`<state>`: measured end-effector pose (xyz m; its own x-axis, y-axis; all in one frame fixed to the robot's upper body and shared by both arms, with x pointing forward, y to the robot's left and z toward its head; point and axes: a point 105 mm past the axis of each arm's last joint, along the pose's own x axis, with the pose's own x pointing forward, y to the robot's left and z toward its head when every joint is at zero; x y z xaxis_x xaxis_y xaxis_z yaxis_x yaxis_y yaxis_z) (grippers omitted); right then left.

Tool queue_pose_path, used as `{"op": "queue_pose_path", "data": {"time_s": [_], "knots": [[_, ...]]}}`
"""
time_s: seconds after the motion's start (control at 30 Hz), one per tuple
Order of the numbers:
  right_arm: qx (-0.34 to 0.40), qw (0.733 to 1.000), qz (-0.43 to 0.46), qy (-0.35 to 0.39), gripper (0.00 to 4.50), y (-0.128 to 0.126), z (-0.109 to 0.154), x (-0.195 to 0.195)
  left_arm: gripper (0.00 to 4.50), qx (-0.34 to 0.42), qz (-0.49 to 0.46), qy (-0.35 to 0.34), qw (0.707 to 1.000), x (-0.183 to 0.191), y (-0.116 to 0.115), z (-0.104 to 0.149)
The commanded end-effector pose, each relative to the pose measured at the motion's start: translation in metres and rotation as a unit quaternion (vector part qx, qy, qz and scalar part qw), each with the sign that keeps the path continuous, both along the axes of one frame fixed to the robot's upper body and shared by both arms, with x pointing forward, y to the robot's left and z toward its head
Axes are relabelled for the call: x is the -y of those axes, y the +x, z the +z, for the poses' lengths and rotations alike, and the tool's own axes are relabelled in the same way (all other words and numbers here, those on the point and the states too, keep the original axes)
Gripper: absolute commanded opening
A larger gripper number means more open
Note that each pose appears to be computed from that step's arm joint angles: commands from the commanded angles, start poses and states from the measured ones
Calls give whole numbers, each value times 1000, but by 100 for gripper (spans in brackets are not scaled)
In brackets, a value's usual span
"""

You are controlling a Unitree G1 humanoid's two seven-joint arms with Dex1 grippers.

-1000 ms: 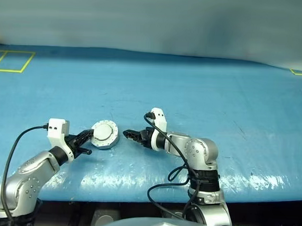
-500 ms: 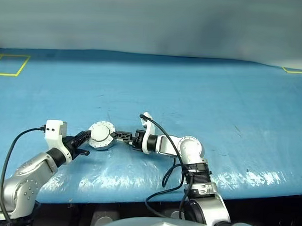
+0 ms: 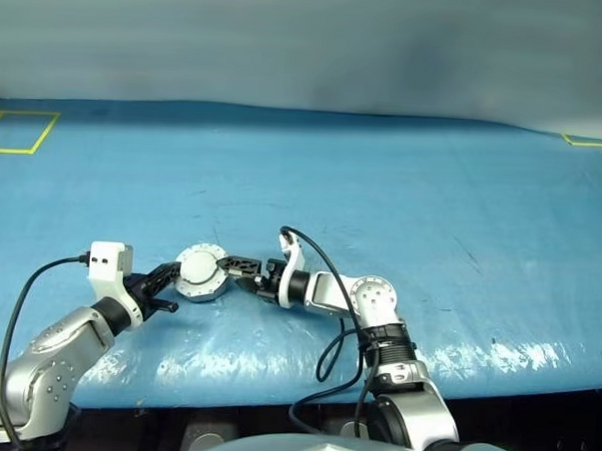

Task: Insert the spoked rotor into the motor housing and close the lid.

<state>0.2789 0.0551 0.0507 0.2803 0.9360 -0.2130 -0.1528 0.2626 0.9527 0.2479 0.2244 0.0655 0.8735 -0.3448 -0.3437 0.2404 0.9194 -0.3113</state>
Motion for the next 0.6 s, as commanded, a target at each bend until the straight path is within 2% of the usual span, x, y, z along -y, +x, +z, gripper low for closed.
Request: {"op": "queue_pose_path", "data": {"time_s": [0.03, 0.6], "knots": [[-37, 994, 93, 51, 446, -43, 23, -73, 0, -17, -10, -1, 1000, 7, -5, -7], [-41, 994, 81, 58, 446, -37, 24, -84, 0, -18, -10, -2, 1000, 8, -6, -8]]}}
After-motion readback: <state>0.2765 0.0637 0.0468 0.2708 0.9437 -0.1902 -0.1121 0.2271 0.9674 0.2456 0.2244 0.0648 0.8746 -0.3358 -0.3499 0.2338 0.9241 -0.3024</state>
